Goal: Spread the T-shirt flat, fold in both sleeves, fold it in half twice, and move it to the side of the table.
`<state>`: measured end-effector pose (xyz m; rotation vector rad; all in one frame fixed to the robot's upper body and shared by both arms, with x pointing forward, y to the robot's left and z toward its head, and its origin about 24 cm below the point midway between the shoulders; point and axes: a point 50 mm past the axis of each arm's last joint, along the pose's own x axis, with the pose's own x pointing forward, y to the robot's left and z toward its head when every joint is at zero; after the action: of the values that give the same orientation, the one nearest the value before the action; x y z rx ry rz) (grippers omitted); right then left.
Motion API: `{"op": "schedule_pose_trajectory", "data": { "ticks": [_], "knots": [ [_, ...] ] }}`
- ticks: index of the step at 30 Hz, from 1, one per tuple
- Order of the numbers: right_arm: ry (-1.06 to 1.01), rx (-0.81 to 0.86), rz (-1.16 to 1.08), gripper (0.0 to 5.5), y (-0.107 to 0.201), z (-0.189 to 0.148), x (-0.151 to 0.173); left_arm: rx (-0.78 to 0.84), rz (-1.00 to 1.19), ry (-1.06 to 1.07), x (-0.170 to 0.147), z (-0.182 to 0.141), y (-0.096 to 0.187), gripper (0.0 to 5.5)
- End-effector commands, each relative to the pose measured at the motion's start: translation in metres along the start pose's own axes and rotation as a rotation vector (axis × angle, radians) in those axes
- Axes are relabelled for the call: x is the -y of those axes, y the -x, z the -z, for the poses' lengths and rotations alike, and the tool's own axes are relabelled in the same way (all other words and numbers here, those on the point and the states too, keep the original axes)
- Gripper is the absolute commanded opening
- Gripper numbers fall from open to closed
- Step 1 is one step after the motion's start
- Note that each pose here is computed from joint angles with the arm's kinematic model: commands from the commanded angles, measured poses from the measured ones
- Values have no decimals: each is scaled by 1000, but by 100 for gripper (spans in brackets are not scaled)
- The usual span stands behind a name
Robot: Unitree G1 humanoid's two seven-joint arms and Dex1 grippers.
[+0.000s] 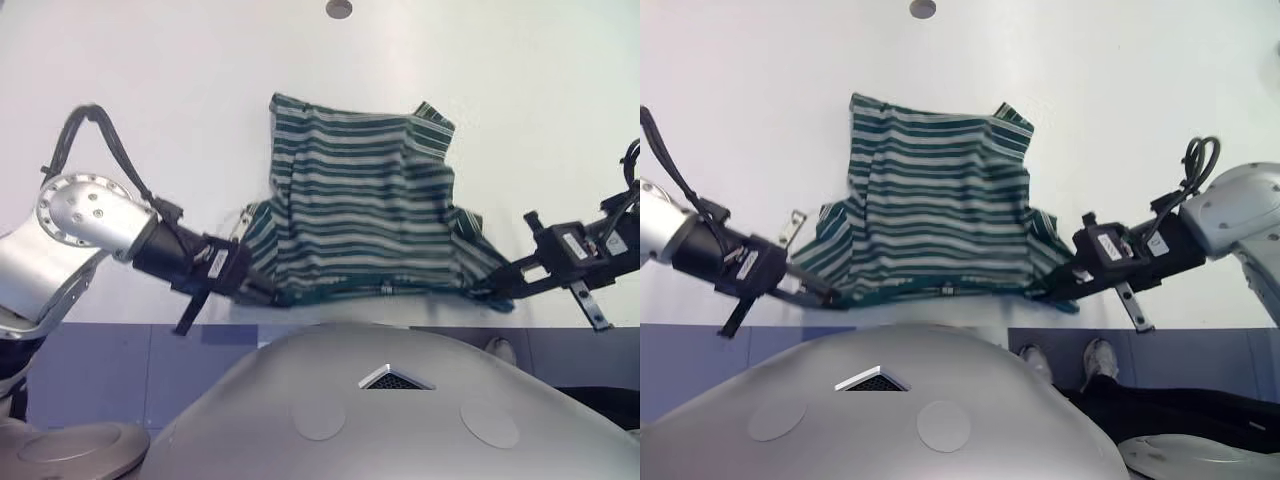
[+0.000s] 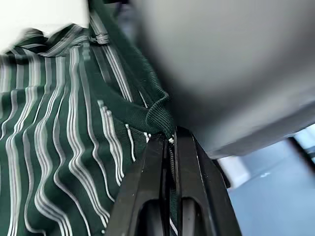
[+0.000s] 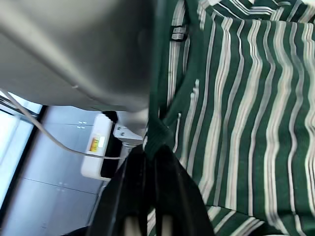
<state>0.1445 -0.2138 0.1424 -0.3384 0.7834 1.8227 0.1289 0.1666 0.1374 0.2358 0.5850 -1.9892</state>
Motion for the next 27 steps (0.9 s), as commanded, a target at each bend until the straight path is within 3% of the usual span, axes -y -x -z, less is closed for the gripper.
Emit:
{"op": "schedule_pose_trajectory", "data": {
  "ticks": [1, 4, 6, 10, 14, 16, 17, 18, 19, 22, 25, 27],
  "knots": [
    [44, -1, 120, 4, 8, -3, 19, -12, -75, -25, -12, 0, 3, 0],
    [173, -61, 343, 4, 4, 3, 58, -113, -435, -161, -69, 10, 6, 0],
    [216, -104, 454, 4, -6, 9, 84, -156, -594, -139, -103, 22, 2, 0],
    [242, -228, 619, 4, -30, 27, 130, -367, -655, -43, -143, 70, -14, 0],
    [195, -391, 881, 4, -37, 38, 202, -706, -724, -14, -193, 115, 3, 0],
    [270, -447, 1248, 4, -15, 2, 249, -810, -1061, -152, -233, 85, 41, 0],
    [333, -370, 1549, 4, 10, -35, 263, -816, -1367, -340, -250, 45, 75, 0],
    [389, -286, 1771, 4, 29, -64, 266, -773, -1621, -502, -256, 6, 104, 0],
    [417, -169, 1900, 4, 42, -87, 264, -630, -1823, -647, -255, -38, 126, 0],
    [663, -17, 1964, 4, 51, -112, 251, -272, -1904, -1070, -236, -113, 130, 0],
    [928, 165, 1991, 4, 71, -127, 218, 20, -1819, -1332, -195, -139, 121, 0],
    [963, 270, 1675, 4, 48, -107, 188, 102, -1494, -1206, -177, -114, 89, 0]
  ]
}}
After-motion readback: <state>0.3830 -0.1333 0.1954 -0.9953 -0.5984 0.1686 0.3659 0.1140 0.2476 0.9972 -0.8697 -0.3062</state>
